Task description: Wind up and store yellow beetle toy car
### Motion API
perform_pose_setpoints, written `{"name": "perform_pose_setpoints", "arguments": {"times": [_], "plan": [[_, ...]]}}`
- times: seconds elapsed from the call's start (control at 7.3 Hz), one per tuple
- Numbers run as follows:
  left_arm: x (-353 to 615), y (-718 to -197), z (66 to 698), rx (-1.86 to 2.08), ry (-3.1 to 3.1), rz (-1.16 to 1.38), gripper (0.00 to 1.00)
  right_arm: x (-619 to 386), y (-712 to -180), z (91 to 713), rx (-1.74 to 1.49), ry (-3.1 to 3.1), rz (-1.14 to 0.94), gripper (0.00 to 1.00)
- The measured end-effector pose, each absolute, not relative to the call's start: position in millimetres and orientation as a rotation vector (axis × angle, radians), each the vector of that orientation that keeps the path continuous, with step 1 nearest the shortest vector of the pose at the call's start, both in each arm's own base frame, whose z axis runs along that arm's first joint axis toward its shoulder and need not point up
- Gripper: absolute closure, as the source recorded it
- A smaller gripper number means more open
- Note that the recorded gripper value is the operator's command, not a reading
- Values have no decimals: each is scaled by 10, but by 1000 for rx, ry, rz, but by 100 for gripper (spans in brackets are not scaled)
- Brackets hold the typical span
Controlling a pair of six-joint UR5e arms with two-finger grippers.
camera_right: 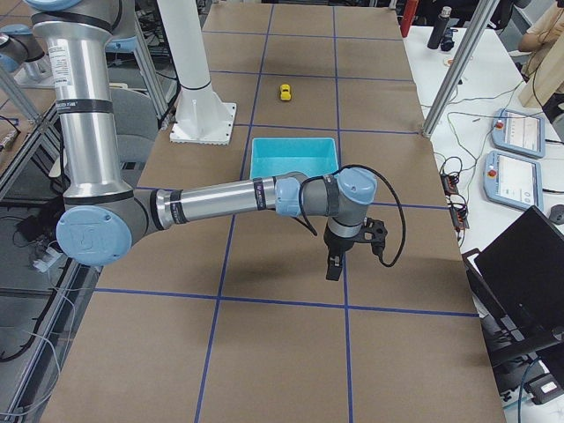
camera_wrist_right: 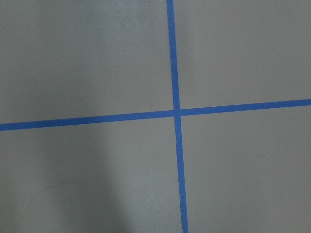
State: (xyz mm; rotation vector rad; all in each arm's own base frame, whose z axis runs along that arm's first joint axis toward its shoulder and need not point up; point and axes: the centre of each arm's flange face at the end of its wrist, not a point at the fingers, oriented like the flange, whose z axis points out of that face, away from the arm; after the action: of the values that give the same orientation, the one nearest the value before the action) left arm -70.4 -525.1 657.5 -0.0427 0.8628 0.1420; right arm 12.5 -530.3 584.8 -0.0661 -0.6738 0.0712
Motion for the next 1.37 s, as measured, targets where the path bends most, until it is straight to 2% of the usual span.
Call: {"name": "perform_pose_setpoints", "arguments": {"times": [0.82, 1.37], "plan": [[-729, -5320, 6377, -14, 848, 150, 0, 252, -5093, 6034, -99, -674, 111, 0], [-728, -5301, 5737, 18, 839, 165, 0, 428, -4884, 6119, -101, -681, 145, 0]]}}
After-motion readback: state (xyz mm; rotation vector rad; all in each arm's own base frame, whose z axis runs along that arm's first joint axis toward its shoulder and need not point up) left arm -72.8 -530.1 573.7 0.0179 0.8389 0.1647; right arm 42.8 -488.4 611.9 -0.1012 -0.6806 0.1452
